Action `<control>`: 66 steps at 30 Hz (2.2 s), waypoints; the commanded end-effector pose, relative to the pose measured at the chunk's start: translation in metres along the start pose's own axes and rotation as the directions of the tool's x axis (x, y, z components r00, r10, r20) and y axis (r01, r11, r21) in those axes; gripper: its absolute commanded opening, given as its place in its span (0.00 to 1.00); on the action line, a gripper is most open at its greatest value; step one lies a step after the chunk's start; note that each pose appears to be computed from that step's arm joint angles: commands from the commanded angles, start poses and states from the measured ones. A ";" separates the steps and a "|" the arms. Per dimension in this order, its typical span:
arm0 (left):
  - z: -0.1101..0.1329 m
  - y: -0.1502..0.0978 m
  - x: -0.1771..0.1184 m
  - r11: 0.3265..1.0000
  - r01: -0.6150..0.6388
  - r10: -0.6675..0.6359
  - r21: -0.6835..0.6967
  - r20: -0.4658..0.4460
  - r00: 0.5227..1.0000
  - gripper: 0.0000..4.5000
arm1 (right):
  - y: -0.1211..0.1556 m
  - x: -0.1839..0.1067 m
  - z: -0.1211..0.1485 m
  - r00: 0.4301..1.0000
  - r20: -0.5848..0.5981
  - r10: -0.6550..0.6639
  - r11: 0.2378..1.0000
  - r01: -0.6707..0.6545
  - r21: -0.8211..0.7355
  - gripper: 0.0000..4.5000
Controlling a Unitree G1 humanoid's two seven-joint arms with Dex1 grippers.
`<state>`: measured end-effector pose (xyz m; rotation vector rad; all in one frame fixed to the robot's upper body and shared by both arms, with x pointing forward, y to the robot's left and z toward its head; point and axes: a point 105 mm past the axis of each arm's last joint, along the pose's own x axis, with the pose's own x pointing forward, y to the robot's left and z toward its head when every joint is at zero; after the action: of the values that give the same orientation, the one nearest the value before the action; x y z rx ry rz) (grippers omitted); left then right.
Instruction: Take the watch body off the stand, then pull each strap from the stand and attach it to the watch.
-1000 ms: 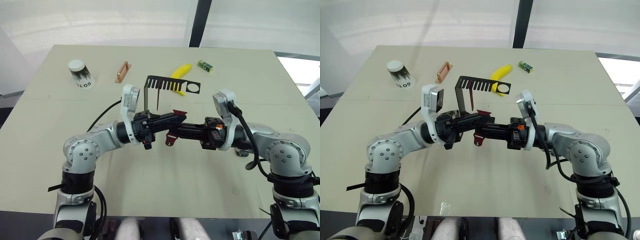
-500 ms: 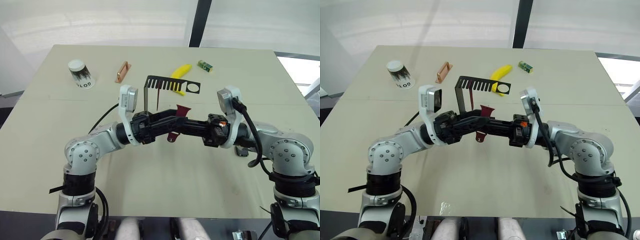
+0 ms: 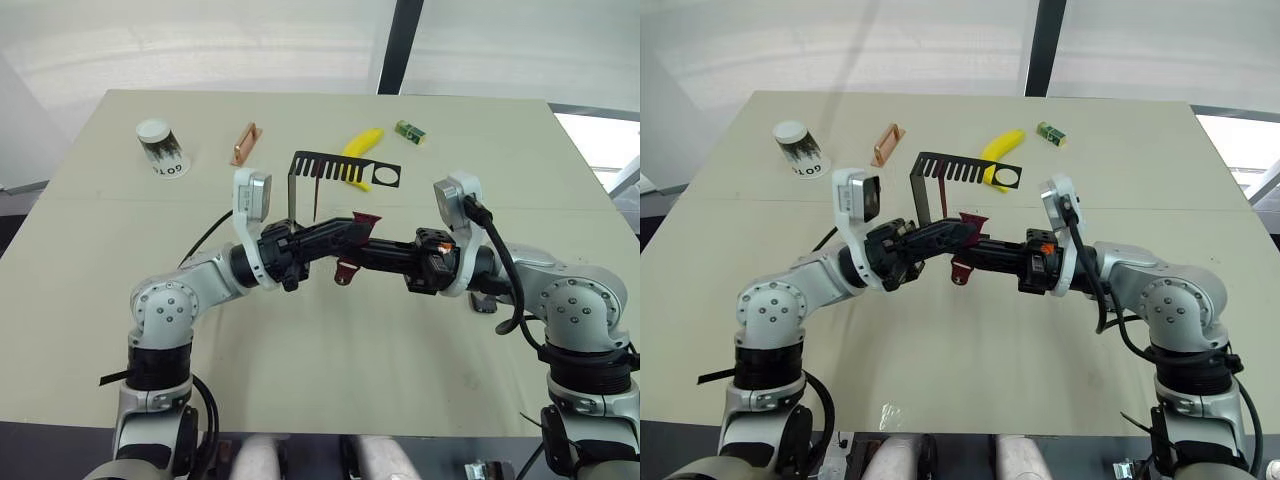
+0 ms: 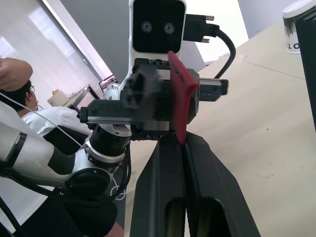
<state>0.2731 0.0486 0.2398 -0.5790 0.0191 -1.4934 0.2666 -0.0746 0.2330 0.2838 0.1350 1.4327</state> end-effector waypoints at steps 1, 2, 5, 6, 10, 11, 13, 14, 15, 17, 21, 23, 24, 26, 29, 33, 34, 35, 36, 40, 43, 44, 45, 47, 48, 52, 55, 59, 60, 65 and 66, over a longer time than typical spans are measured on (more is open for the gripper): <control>0.003 -0.011 0.004 0.999 0.044 -0.044 0.031 -0.010 0.999 0.14 | 0.006 -0.001 0.010 1.000 0.011 0.011 0.999 -0.011 -0.042 0.00; 0.003 -0.011 0.004 0.999 0.045 -0.045 0.030 -0.010 0.999 0.14 | 0.007 -0.001 0.010 1.000 0.012 0.012 0.999 -0.011 -0.042 0.00; 0.002 -0.011 0.005 0.998 0.046 -0.046 0.030 -0.010 0.999 0.14 | 0.007 -0.001 0.010 1.000 0.013 0.012 0.999 -0.011 -0.042 0.00; 0.002 -0.010 0.006 0.999 0.045 -0.045 0.031 -0.011 0.999 0.14 | 0.007 -0.001 0.010 1.000 0.012 0.012 0.999 -0.012 -0.042 0.00; 0.001 -0.010 0.007 0.999 0.043 -0.042 0.032 -0.014 0.999 0.14 | 0.007 -0.001 0.010 1.000 0.010 0.014 0.999 -0.013 -0.043 0.00; 0.001 -0.009 0.008 0.999 0.041 -0.041 0.032 -0.013 0.999 0.14 | 0.007 -0.001 0.010 1.000 0.010 0.014 0.999 -0.014 -0.044 0.00; 0.000 -0.009 0.009 0.999 0.040 -0.040 0.032 -0.013 0.999 0.14 | 0.008 -0.001 0.010 1.000 0.009 0.016 0.999 -0.015 -0.044 0.00; 0.000 -0.008 0.009 0.999 0.040 -0.040 0.032 -0.012 0.999 0.14 | 0.008 -0.001 0.010 1.000 0.008 0.016 0.999 -0.016 -0.044 0.00; 0.000 -0.008 0.010 0.999 0.041 -0.040 0.033 -0.013 0.999 0.14 | 0.008 -0.001 0.010 1.000 0.008 0.017 0.999 -0.016 -0.044 0.00; -0.001 -0.008 0.011 0.999 0.042 -0.041 0.034 -0.014 0.999 0.14 | 0.008 -0.001 0.011 1.000 0.007 0.018 0.999 -0.017 -0.045 0.00; -0.001 -0.008 0.011 0.999 0.042 -0.042 0.033 -0.010 0.999 0.14 | 0.009 0.000 0.011 1.000 0.005 0.019 0.999 -0.018 -0.046 0.00; -0.001 -0.008 0.011 0.999 0.044 -0.043 0.033 -0.009 0.999 0.08 | 0.009 0.000 0.011 1.000 0.006 0.019 0.999 -0.018 -0.046 0.00; -0.001 -0.008 0.011 0.998 0.046 -0.046 0.031 -0.008 0.999 0.02 | 0.009 0.000 0.012 1.000 0.007 0.018 0.999 -0.018 -0.047 0.00; -0.001 -0.009 0.011 0.998 0.051 -0.051 0.028 -0.008 0.999 0.01 | 0.009 0.000 0.012 1.000 0.010 0.018 0.999 -0.018 -0.047 0.00; -0.002 -0.010 0.011 0.998 0.058 -0.058 0.024 -0.005 0.998 0.01 | 0.009 0.000 0.014 1.000 0.018 0.018 0.999 -0.018 -0.045 0.00; -0.001 -0.010 0.011 0.998 0.062 -0.062 0.019 0.008 0.998 0.01 | 0.009 0.001 0.014 1.000 0.020 0.020 0.999 -0.019 -0.045 0.00; 0.000 -0.010 0.011 0.998 0.062 -0.062 0.018 0.011 0.998 0.01 | 0.010 0.001 0.014 1.000 0.020 0.020 0.999 -0.019 -0.046 0.00; -0.001 -0.010 0.011 0.998 0.063 -0.063 0.018 0.011 0.998 0.01 | 0.010 0.001 0.014 1.000 0.019 0.020 0.999 -0.019 -0.047 0.00; -0.001 -0.010 0.011 0.998 0.063 -0.063 0.019 0.010 0.998 0.01 | 0.010 0.000 0.014 1.000 0.019 0.020 0.999 -0.019 -0.047 0.00; -0.001 -0.010 0.011 0.998 0.067 -0.067 0.022 0.007 0.998 0.01 | 0.010 0.000 0.015 1.000 0.016 0.014 0.998 -0.013 -0.067 0.00; 0.002 -0.010 0.011 0.997 0.070 -0.070 0.027 0.007 0.998 0.01 | 0.011 0.000 0.015 1.000 0.006 0.001 0.996 -0.001 -0.090 0.00; 0.003 -0.010 0.011 0.997 0.070 -0.070 0.029 0.008 0.997 0.01 | 0.011 0.000 0.015 1.000 0.004 -0.004 0.995 0.004 -0.095 0.00; 0.004 -0.009 0.011 0.997 0.069 -0.069 0.034 0.006 0.998 0.01 | 0.011 -0.002 0.015 1.000 0.001 -0.014 0.995 0.014 -0.100 0.00; 0.005 -0.009 0.008 0.997 0.064 -0.063 0.050 -0.007 0.998 0.00 | 0.011 -0.006 0.013 0.999 -0.004 -0.041 0.993 0.041 -0.109 0.14; 0.005 -0.009 0.007 0.996 0.061 -0.060 0.059 -0.016 0.998 0.00 | 0.012 -0.009 0.012 0.998 -0.007 -0.057 0.992 0.056 -0.116 0.21; 0.008 -0.011 -0.003 0.993 0.043 -0.036 0.109 -0.064 0.997 0.00 | 0.017 -0.033 0.003 0.981 0.003 -0.193 0.972 0.192 -0.133 0.62; 0.008 -0.010 -0.013 0.991 0.023 -0.009 0.135 -0.104 0.995 0.00 | 0.018 -0.053 -0.010 0.943 -0.004 -0.331 0.934 0.328 -0.141 0.95; -0.003 -0.009 -0.029 0.981 0.012 0.031 0.194 -0.215 0.976 0.00 | 0.014 -0.088 -0.031 0.819 -0.003 -0.574 0.808 0.566 -0.163 1.00; -0.007 -0.009 -0.032 0.979 0.018 0.034 0.205 -0.245 0.969 0.00 | 0.013 -0.096 -0.037 0.774 -0.001 -0.633 0.763 0.624 -0.169 1.00; -0.023 -0.011 -0.039 0.968 0.067 0.017 0.240 -0.335 0.942 0.00 | 0.012 -0.135 -0.071 0.521 -0.028 -0.853 0.515 0.832 -0.209 1.00; -0.026 -0.010 -0.039 0.964 0.075 0.019 0.255 -0.349 0.937 0.00 | 0.013 -0.143 -0.079 0.462 -0.031 -0.886 0.458 0.864 -0.209 1.00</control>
<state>0.2570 0.0791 0.2049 -0.1577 0.1272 -1.5409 0.2151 -0.1958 0.1410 0.0198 0.2949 0.4782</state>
